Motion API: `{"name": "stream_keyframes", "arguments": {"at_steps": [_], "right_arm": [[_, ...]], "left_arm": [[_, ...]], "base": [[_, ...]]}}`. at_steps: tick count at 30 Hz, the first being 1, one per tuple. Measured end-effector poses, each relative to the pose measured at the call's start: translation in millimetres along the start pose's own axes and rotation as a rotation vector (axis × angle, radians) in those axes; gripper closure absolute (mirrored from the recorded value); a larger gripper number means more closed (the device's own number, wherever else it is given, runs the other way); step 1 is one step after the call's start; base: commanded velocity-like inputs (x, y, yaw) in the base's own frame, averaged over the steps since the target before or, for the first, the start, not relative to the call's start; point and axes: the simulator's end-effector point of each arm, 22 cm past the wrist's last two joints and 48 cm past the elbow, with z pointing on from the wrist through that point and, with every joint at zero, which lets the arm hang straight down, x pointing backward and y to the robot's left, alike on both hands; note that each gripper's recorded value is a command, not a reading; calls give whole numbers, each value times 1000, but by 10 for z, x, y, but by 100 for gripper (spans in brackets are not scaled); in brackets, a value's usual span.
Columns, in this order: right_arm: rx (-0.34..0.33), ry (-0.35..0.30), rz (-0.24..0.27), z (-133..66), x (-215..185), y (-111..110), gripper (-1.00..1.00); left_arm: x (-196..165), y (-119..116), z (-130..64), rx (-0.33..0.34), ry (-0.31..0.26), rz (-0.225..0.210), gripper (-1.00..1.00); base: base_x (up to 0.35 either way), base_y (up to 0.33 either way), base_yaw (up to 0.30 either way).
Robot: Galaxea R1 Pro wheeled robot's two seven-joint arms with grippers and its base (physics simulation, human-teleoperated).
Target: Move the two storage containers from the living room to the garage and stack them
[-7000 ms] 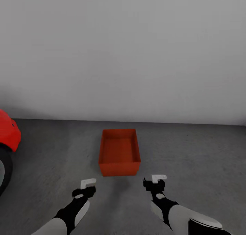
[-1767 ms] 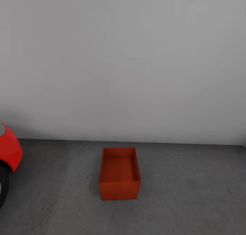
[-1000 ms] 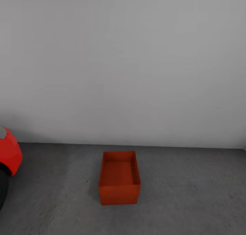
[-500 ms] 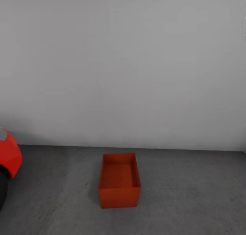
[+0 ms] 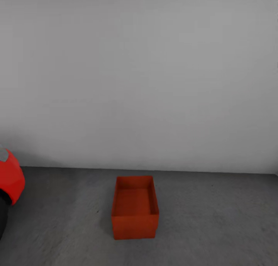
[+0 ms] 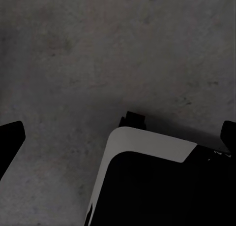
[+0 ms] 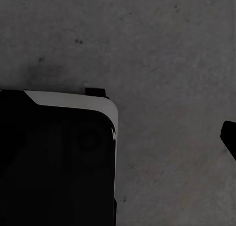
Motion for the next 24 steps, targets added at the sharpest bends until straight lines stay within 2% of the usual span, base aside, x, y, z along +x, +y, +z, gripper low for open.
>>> {"name": "stream_keyframes", "arguments": {"at_steps": [24], "right_arm": [[2,-39,1,-2,-152,-15,-100]], "left_arm": [[-147,-27,-56,9,-36,-6,-100]], "base": [[0,0,0]]}}
